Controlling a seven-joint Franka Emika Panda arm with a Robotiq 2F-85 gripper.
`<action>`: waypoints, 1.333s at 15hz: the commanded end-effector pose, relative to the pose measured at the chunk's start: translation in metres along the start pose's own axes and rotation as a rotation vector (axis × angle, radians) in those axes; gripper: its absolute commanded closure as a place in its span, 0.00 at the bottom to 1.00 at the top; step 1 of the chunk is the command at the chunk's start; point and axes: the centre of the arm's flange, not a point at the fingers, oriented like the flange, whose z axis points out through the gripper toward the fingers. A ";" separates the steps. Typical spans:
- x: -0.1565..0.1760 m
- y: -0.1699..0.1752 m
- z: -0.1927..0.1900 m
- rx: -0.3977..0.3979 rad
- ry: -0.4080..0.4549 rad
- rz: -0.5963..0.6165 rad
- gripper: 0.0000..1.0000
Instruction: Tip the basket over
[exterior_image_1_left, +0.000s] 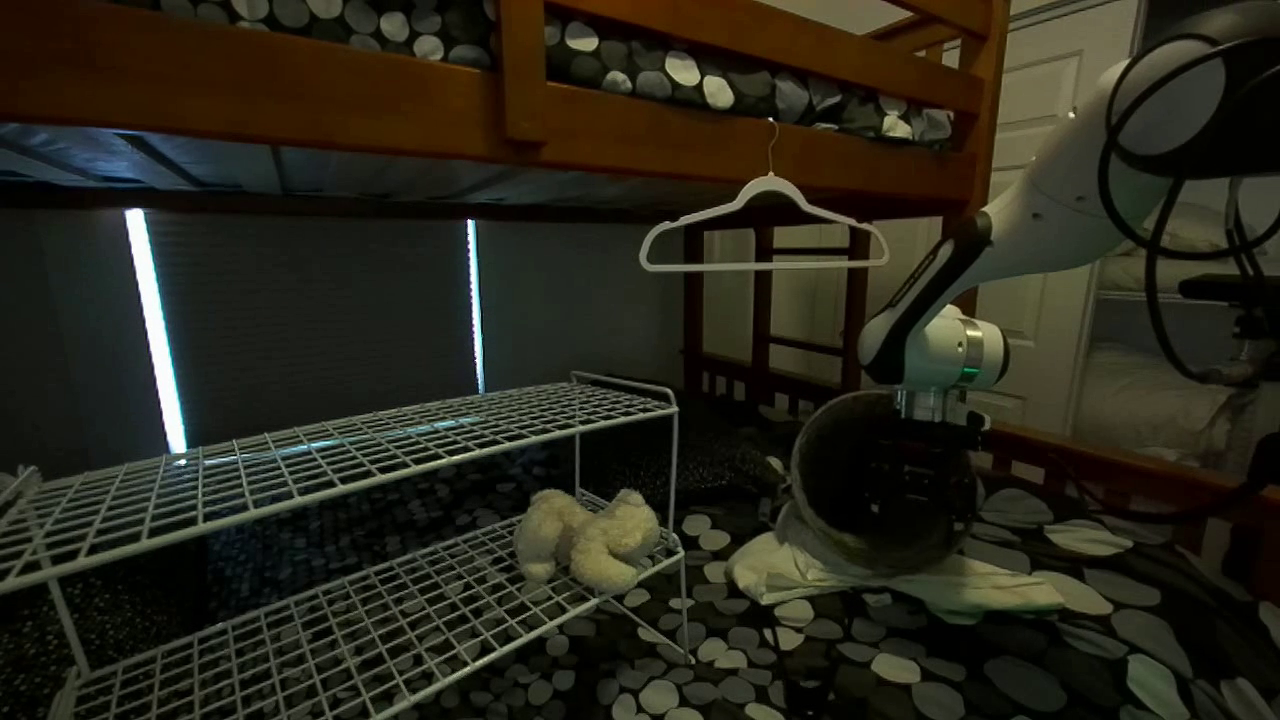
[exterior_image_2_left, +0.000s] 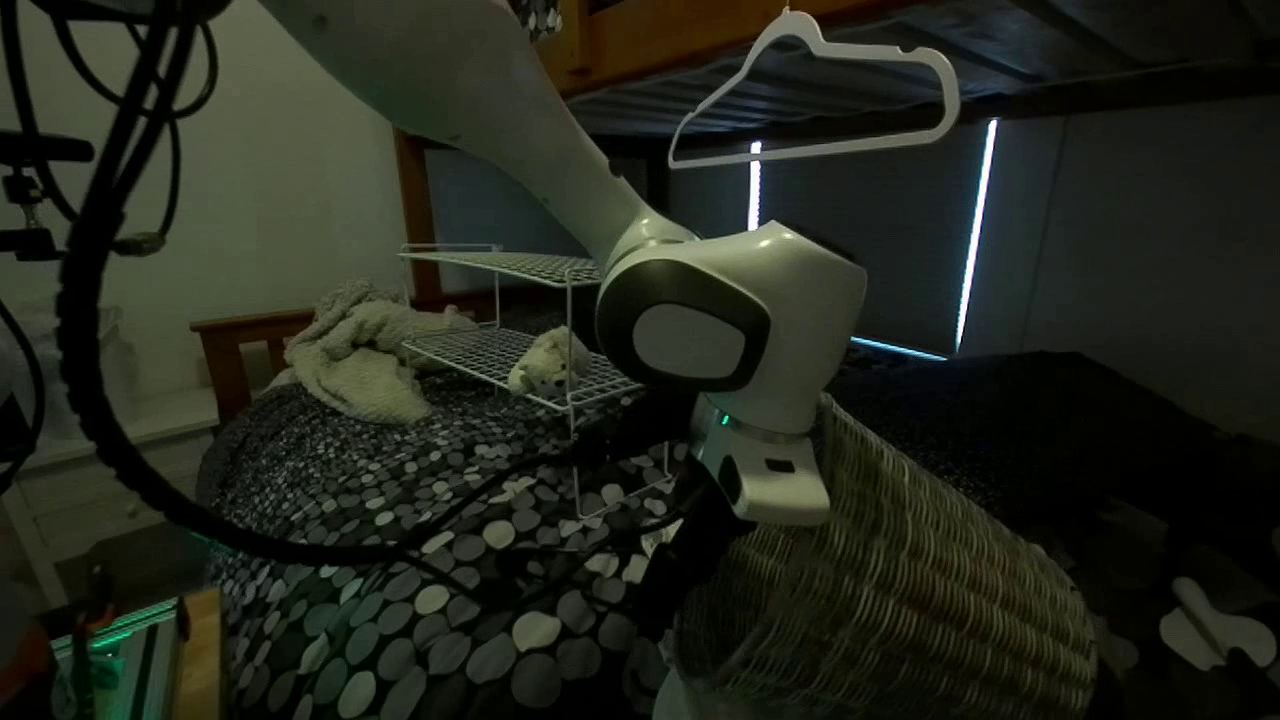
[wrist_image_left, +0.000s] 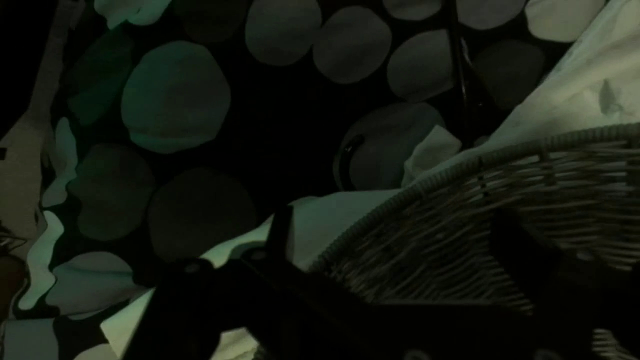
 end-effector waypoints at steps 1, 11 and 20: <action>-0.013 0.001 0.008 -0.043 0.045 -0.023 0.00; -0.066 -0.029 -0.008 -0.017 0.344 -0.258 0.00; -0.092 -0.001 -0.042 0.015 0.543 -0.209 0.00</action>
